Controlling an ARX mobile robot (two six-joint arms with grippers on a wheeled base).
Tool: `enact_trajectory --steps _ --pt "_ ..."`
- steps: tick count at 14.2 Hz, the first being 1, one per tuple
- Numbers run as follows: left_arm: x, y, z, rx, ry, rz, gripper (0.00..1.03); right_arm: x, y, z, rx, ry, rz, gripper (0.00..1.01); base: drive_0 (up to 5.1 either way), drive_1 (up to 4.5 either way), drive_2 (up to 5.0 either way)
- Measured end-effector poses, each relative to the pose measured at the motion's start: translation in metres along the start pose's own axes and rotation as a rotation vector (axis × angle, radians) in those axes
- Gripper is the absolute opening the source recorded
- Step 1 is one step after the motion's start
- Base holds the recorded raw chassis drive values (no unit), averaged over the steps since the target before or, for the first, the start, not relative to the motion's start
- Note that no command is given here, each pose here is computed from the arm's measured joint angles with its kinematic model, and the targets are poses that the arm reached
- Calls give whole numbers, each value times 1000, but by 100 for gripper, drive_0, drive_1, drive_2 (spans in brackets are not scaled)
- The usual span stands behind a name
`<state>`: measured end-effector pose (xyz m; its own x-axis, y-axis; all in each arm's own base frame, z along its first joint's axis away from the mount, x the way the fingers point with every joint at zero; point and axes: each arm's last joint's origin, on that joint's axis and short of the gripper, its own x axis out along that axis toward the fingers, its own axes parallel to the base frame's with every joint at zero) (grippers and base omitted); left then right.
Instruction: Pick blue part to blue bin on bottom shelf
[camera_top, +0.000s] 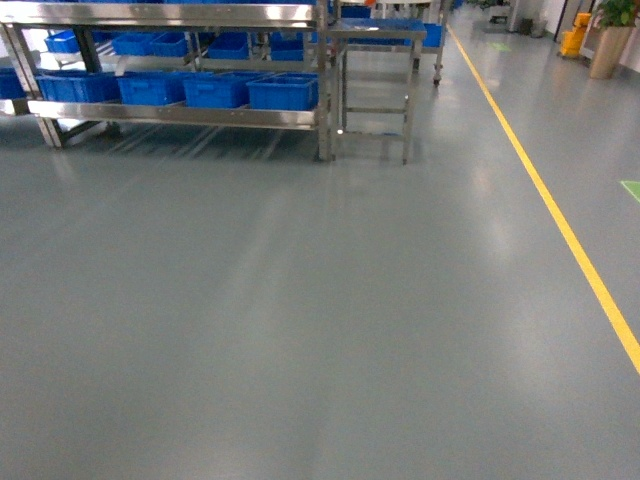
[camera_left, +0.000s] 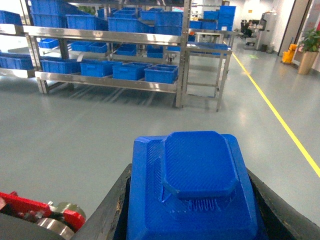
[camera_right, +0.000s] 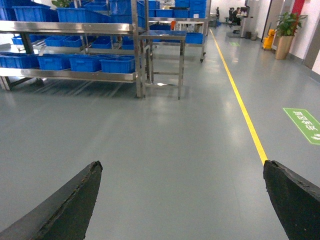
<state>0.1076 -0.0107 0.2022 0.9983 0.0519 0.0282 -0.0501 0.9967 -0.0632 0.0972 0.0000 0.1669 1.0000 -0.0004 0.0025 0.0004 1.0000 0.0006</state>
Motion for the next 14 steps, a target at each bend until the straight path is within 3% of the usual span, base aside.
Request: enact_trajectory --steps 9,12,14 --pt "0 0 0 1 4 -6 43 0 0 0 0 0 0 98 -145 -145 -145" --pt "0 0 0 0 2 -2 43 0 0 0 0 0 0 98 0 0 0" --pt "0 0 1 -2 -8 -3 43 0 0 0 0 -4 0 98 1 420 -417"
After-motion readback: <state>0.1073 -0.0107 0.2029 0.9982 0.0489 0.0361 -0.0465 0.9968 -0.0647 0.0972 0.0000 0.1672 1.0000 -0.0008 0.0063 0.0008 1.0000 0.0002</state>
